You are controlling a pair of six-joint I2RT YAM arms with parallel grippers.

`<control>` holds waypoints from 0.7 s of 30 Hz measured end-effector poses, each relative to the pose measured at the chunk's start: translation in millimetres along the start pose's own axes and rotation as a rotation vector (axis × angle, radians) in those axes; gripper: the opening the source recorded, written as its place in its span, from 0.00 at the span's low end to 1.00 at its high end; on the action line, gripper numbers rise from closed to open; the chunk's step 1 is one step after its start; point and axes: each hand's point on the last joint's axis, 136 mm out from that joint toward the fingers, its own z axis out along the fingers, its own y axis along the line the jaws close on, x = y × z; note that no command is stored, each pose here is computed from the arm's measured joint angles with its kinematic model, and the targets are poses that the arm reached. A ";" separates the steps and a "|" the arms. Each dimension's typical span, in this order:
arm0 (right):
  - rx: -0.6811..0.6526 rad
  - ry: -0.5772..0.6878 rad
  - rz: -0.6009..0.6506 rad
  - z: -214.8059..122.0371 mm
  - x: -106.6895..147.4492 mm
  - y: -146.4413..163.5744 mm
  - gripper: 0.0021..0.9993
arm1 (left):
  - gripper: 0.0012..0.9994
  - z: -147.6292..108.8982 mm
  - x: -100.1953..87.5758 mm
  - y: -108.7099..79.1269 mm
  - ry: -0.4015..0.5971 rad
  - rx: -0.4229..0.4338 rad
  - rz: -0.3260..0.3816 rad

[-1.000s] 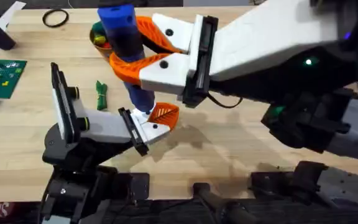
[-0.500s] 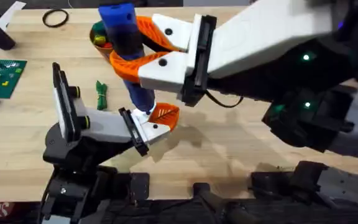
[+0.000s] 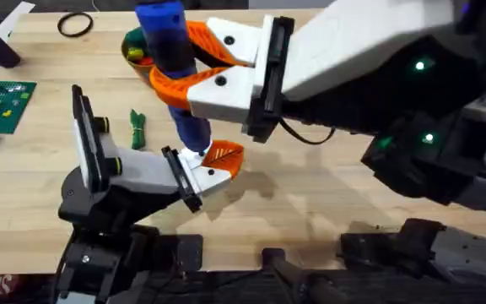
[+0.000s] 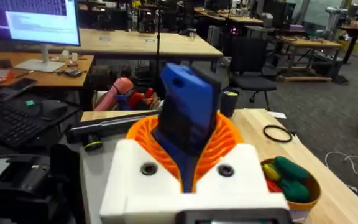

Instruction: Pick up the gripper from the table and insert it into the empty holder that is missing its gripper. Then pick up a screw, insert it into the mounting hole, and use the screwdriver to tighten it. Finally, clean up the table by picking up the vegetable and placing it into the bucket.

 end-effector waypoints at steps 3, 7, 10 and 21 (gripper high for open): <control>-0.001 0.005 0.003 0.3 0.4 0.0 0.04 | 0.01 0.0 0.0 0.0 0.000 0.000 0.000; -0.002 0.018 0.009 0.7 1.5 0.0 0.04 | 0.01 0.0 0.1 -0.2 0.000 0.001 0.000; -0.002 0.025 0.012 0.6 1.9 -0.2 0.04 | 0.01 0.0 0.1 -0.7 0.000 0.004 0.000; -0.008 0.029 0.010 0.5 2.1 0.3 0.04 | 0.01 0.0 0.1 -0.7 0.000 0.004 0.000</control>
